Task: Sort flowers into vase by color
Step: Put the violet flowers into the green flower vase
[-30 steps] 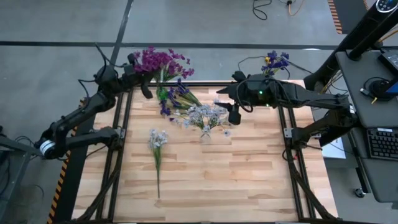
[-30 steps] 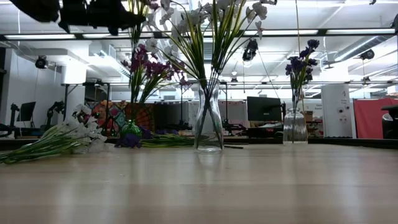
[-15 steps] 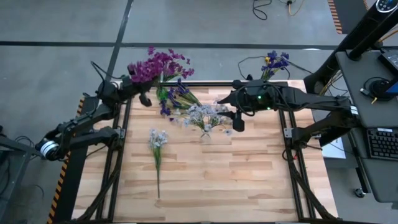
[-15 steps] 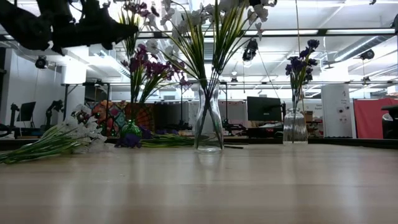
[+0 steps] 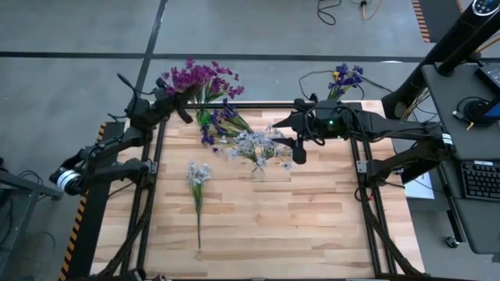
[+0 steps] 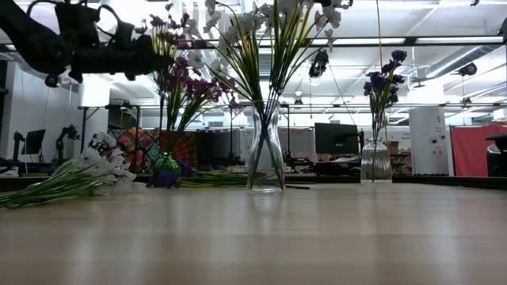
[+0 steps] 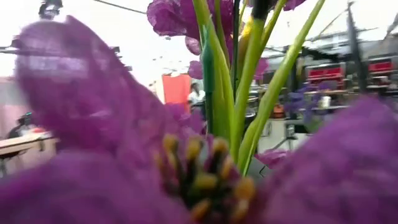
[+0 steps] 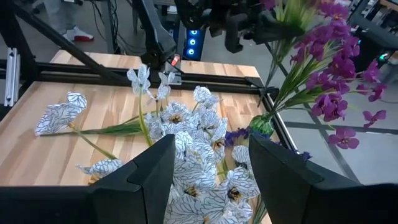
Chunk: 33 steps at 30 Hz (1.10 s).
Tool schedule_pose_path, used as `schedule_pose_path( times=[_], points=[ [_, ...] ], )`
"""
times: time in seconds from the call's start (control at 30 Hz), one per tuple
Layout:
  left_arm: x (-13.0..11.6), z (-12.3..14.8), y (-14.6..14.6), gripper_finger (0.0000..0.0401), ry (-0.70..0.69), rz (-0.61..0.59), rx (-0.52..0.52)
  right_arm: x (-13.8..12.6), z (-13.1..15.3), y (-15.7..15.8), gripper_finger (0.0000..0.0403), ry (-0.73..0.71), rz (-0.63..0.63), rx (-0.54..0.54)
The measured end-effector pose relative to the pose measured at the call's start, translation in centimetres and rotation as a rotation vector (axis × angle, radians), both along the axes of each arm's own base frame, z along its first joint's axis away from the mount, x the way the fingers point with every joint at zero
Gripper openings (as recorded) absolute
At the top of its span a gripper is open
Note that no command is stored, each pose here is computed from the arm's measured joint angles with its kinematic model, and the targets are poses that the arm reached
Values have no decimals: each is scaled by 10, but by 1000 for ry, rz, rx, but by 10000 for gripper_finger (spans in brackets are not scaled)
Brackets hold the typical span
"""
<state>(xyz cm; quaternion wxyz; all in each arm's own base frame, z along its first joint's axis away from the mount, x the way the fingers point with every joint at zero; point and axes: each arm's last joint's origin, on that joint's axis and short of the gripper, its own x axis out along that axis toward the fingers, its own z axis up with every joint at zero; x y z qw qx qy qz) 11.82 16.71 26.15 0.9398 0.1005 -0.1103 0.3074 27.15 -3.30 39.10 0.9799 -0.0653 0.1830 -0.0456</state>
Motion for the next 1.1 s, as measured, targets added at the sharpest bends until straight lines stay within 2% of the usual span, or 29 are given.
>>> schedule_pose_path(
  times=[0.33,0.57,1.1],
  points=[
    [7,-12,19,5,-44,7,27,1,1,-1,199,-14,-4,-7],
    [12,-21,32,5,-34,16,13,1,1,-3,199,-11,-67,-28],
    [3,-13,29,5,-47,45,45,1,1,-3,199,-13,-81,-16]
  ],
)
